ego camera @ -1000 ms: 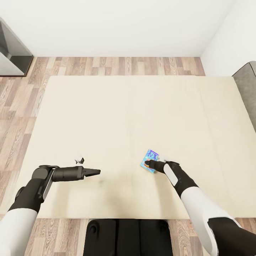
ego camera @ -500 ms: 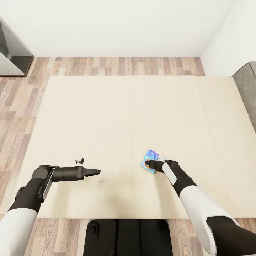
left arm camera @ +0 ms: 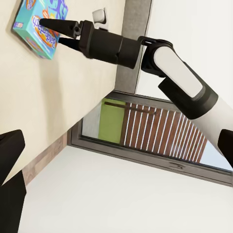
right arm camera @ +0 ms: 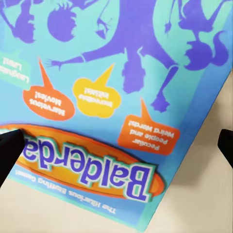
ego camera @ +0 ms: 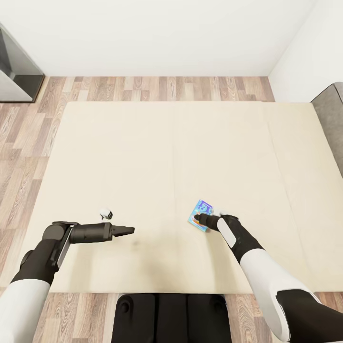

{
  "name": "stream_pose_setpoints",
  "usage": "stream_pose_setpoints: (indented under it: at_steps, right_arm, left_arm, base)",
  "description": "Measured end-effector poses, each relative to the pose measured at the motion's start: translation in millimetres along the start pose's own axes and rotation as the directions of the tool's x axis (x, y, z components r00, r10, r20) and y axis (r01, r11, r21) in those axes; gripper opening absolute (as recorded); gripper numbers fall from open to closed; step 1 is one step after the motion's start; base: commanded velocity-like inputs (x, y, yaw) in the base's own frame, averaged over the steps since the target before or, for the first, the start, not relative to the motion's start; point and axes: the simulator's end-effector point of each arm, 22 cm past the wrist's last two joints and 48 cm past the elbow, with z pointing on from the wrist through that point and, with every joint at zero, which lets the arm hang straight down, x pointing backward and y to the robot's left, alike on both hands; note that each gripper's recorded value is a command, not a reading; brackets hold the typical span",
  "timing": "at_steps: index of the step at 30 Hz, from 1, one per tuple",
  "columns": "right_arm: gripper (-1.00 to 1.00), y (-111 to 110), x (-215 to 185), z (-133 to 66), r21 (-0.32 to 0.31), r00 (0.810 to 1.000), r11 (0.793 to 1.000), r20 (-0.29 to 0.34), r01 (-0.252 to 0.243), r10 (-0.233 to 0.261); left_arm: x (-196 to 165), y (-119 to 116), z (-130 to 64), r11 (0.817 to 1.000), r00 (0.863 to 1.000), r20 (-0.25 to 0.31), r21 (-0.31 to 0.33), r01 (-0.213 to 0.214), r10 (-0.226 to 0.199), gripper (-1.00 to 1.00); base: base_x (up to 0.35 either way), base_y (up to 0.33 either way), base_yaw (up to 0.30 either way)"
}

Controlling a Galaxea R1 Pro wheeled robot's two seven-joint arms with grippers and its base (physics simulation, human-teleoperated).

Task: Put all the toys in the child's room - the three board games (two on the bed and one on the table), the two jigsaw puzzles on the table, and the tennis ball on the table - inside the toy box on the table in the child's room.

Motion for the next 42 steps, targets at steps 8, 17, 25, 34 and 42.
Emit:
stream_pose_setpoints:
  at_steps: [8, 17, 25, 34, 42]
  right_arm:
    - [1.00, -0.8, -12.1, -0.2, 0.005, 0.999, 1.000, 0.052, 0.012, -0.012]
    - [1.00, -0.6, -18.1, -1.1, 0.005, 0.997, 1.000, 0.074, 0.012, -0.012]
    - [1.00, -4.1, -26.7, -2.2, 0.010, 0.994, 1.000, 0.107, 0.010, -0.011]
    - [1.00, -3.3, -37.2, -3.7, 0.008, 0.990, 1.000, 0.144, 0.008, -0.009]
    - [1.00, 2.6, -40.1, -4.0, 0.001, 0.989, 1.000, 0.151, 0.009, -0.009]
  left_arm:
    - [-0.3, 0.3, 0.1, 1.000, 1.000, 0.000, 0.000, 0.000, 0.000, 1.00]
    - [-0.2, 0.4, 0.1, 1.000, 1.000, 0.000, 0.001, 0.001, -0.001, 1.00]
    - [0.1, 0.6, 0.2, 1.000, 1.000, -0.001, 0.000, 0.002, -0.002, 1.00]
    - [1.3, 1.8, 0.6, 1.000, 1.000, -0.002, 0.001, 0.008, -0.008, 1.00]
    - [1.4, 2.0, 0.7, 1.000, 1.000, -0.002, 0.001, 0.009, -0.009, 1.00]
  base:
    - [0.000, 0.000, 0.000]
    - [0.000, 0.000, 0.000]
    - [0.000, 0.000, 0.000]
    - [0.000, 0.000, 0.000]
    - [0.000, 0.000, 0.000]
